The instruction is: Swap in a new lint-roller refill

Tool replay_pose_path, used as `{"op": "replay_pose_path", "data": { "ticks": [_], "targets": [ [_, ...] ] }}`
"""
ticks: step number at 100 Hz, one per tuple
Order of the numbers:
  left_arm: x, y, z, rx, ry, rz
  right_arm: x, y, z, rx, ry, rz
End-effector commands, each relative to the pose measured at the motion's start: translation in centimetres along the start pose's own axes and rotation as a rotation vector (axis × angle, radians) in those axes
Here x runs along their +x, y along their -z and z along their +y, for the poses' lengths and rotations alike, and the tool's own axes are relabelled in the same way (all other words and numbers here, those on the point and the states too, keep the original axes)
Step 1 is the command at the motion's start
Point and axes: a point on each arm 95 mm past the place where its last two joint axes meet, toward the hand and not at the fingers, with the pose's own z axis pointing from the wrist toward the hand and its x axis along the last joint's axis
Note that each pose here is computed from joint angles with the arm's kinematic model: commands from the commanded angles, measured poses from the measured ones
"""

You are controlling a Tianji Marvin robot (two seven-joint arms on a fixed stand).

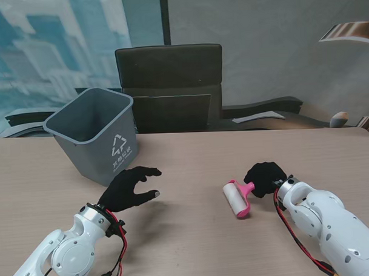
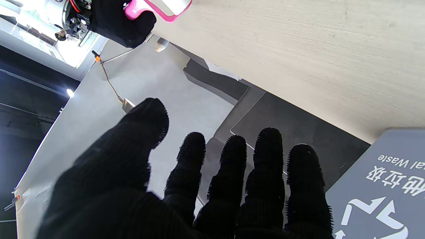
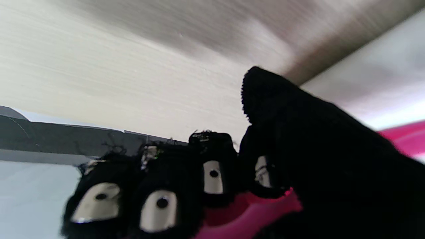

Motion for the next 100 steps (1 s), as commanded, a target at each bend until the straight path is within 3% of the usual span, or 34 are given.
{"op": "replay_pose_path", "data": {
  "ticks": [1, 34, 72, 100],
  "targets": [
    [0.1, 0.0, 0.3, -0.013, 0.010, -0.006, -0.7, 0.4, -0.9, 0.040, 0.022, -0.010],
    [0.1, -0.1, 0.2, 0.000, 0.017, -0.022, -3.9, 1.7, -1.5, 0.061, 0.116, -0.045],
    [0.0, -0.2, 0.3, -0.006, 0.027, -0.027, -7.8, 5.7, -2.7, 0.108, 0.233, -0.208],
    [0.1, -0.5, 0.5, -0.006, 0.040, -0.024, -7.5, 5.8, -2.6, 0.102, 0.242, -0.210]
  ]
}}
